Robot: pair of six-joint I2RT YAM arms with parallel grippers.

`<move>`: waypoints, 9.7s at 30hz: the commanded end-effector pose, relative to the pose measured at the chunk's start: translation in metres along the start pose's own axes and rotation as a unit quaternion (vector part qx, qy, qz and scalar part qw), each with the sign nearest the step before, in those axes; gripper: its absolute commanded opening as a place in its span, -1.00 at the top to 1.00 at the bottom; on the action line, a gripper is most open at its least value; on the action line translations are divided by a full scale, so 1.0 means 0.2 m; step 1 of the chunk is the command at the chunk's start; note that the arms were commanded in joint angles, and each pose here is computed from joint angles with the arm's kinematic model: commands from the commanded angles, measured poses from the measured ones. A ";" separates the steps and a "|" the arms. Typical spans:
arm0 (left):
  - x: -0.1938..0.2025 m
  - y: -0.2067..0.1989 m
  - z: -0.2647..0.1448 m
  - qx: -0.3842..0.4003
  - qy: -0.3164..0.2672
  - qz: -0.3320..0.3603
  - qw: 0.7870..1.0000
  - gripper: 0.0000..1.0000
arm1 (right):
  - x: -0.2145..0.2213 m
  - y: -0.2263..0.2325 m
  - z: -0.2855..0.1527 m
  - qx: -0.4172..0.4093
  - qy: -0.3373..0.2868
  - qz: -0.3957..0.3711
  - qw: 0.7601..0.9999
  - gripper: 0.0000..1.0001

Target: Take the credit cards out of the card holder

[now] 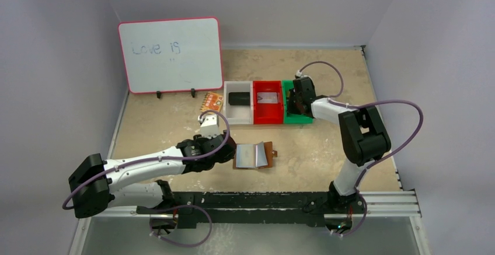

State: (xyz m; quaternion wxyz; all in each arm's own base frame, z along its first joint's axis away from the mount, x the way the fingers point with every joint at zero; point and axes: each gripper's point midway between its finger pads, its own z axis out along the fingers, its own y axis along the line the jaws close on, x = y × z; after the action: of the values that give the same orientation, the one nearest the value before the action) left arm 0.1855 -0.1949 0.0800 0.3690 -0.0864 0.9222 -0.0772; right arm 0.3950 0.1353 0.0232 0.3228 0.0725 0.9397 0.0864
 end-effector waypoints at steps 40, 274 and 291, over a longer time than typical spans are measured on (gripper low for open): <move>-0.30 0.18 -0.15 -0.012 -0.141 -0.175 0.974 -0.57 | 0.57 0.81 -0.82 -0.178 -0.007 -0.043 0.983 0.12; 0.51 -1.04 0.16 0.314 0.219 -0.035 0.923 0.78 | 0.56 0.26 -0.80 -0.180 -0.024 0.267 0.946 0.44; 0.25 -0.84 0.08 0.259 0.124 -0.041 0.957 0.77 | 0.86 0.13 -0.49 -0.035 0.084 0.202 0.975 0.57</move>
State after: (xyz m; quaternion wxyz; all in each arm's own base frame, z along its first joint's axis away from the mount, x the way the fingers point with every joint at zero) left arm 0.1613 -0.3908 0.0447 0.1919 -0.0008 0.9127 -0.3607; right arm 0.2054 0.1923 0.0188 0.2336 0.2500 0.9092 0.2374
